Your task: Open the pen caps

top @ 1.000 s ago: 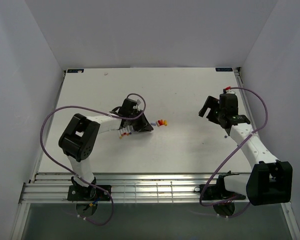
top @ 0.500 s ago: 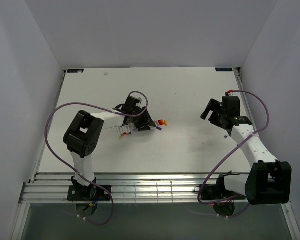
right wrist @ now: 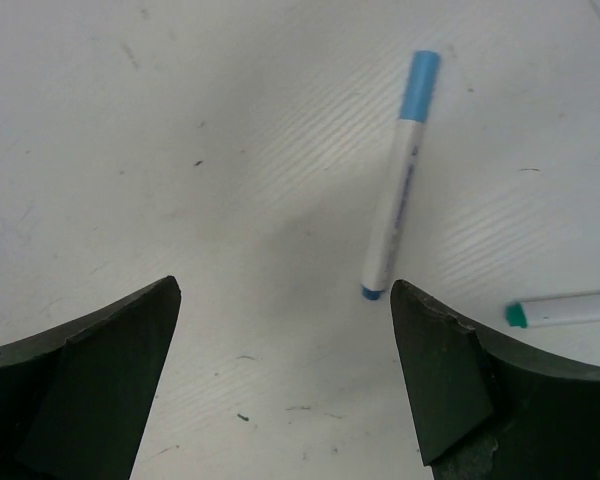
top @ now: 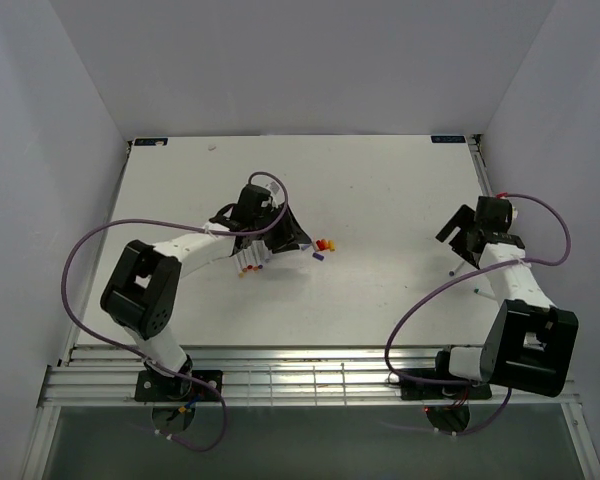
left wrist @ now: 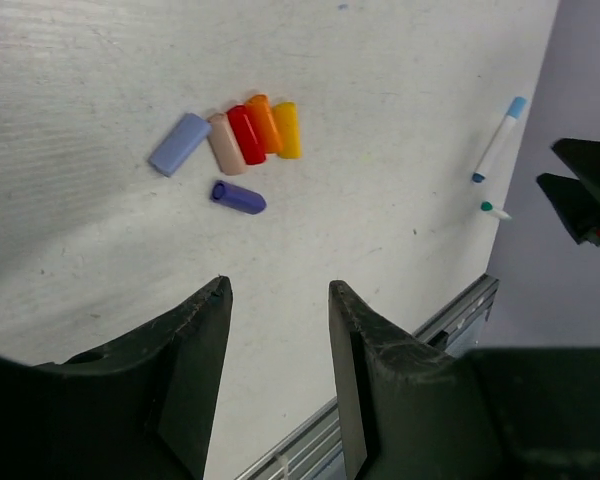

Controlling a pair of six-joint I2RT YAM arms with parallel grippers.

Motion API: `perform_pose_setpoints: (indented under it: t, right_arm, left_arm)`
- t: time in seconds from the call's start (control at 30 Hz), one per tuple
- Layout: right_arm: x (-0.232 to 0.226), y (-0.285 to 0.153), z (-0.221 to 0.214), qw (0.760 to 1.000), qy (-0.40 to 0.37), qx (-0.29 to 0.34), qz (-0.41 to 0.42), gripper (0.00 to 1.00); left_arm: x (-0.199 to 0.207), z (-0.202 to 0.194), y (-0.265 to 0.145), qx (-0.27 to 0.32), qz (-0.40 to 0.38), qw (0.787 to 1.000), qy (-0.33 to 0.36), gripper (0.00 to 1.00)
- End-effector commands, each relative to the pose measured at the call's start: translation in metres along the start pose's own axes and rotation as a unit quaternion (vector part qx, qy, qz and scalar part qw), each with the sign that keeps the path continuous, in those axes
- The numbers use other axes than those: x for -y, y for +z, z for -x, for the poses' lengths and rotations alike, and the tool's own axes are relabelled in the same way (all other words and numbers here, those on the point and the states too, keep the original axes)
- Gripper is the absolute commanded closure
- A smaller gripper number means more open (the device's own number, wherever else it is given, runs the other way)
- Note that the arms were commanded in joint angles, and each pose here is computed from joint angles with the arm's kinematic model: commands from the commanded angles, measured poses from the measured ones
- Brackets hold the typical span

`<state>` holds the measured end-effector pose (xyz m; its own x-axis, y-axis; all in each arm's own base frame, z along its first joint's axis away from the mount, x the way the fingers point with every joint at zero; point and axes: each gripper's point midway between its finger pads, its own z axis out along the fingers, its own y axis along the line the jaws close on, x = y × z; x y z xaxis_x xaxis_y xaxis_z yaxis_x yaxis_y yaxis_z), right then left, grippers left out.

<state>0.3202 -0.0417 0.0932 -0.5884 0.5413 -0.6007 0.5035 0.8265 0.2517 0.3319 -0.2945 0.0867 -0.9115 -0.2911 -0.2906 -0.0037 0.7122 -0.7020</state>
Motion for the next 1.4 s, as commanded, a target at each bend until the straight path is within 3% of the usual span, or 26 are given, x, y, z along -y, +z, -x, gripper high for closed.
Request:
perform_pose_setpoints:
  t: [0.0, 0.13, 0.47, 0.53, 0.73, 1.0, 1.3, 1.37]
  right_arm:
    - [0.041, 0.010, -0.002, 0.997, 0.006, -0.003, -0.079, 0.08]
    - [0.062, 0.017, -0.007, 0.992, 0.015, -0.010, -0.128, 0.08]
    - [0.062, 0.040, -0.017, 0.992, 0.011, -0.031, -0.125, 0.00]
    - [0.058, 0.043, -0.011, 0.993, 0.011, -0.023, -0.116, 0.05]
    - [0.047, 0.054, -0.009, 0.995, 0.005, -0.039, -0.093, 0.08]
    - [0.048, 0.075, -0.025, 0.989, -0.032, -0.079, -0.123, 0.15]
    - [0.032, 0.079, -0.050, 0.977, -0.104, -0.109, -0.148, 0.57]
    - [0.027, 0.079, -0.057, 0.975, -0.117, -0.116, -0.149, 0.71]
  left_arm:
    - [0.026, -0.002, -0.029, 0.011, -0.040, 0.999, 0.027, 0.46]
    - [0.031, -0.006, -0.045, 0.015, -0.047, 0.998, 0.034, 0.46]
    - [0.039, -0.009, -0.062, 0.022, -0.058, 0.997, 0.039, 0.46]
    - [0.040, -0.010, -0.064, 0.023, -0.060, 0.997, 0.039, 0.46]
    - [0.035, -0.013, -0.066, 0.025, -0.055, 0.997, 0.038, 0.46]
    - [0.032, -0.016, -0.066, 0.022, -0.054, 0.998, 0.039, 0.46]
    - [0.031, -0.019, -0.070, 0.026, -0.057, 0.997, 0.043, 0.46]
    - [0.030, -0.020, -0.074, 0.028, -0.057, 0.997, 0.045, 0.46]
